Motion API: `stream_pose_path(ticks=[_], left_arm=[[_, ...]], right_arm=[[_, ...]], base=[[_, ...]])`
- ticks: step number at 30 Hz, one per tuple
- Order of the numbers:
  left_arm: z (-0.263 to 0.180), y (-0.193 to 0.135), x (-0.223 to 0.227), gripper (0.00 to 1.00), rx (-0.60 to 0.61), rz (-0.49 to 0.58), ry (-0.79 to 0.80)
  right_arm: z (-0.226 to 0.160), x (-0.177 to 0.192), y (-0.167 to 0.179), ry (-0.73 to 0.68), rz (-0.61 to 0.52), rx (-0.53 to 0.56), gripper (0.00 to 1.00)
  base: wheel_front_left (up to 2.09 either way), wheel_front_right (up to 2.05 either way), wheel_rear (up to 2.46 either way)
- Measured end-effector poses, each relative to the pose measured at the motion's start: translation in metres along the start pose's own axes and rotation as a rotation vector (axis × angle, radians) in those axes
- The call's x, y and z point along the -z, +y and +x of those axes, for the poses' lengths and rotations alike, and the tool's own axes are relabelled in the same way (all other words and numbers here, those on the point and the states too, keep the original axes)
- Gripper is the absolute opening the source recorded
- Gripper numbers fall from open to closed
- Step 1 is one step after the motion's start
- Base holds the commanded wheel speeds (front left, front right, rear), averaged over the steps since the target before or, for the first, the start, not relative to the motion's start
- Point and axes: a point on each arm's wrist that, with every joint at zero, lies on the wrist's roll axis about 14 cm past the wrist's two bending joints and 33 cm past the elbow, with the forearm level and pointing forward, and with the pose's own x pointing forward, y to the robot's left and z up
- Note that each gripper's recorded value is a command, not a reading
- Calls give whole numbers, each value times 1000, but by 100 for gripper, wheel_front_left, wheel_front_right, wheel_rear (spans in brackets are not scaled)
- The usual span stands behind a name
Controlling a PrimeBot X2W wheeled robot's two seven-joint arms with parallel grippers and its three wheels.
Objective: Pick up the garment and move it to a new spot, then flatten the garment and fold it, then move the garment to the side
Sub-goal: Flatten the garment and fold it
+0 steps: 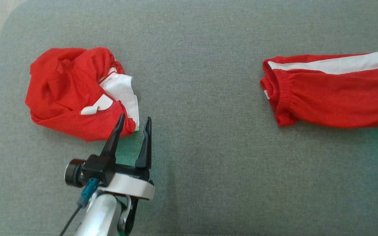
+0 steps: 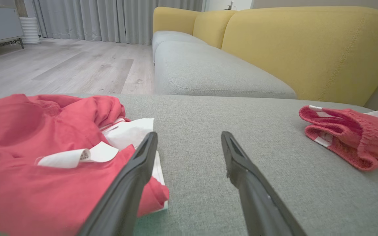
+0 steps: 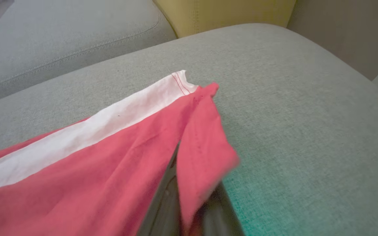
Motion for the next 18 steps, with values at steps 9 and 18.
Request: stream_pose_path(ticks=[9, 18], left_arm=[[-8, 1, -5, 100, -4, 4, -11], [-28, 2, -11, 100, -23, 7, -29]], right_arm=[[-4, -14, 29, -84, 38, -52, 0], [-33, -67, 136, -257, 187, -311, 0]], base=[[0, 0, 0], [0, 0, 0]])
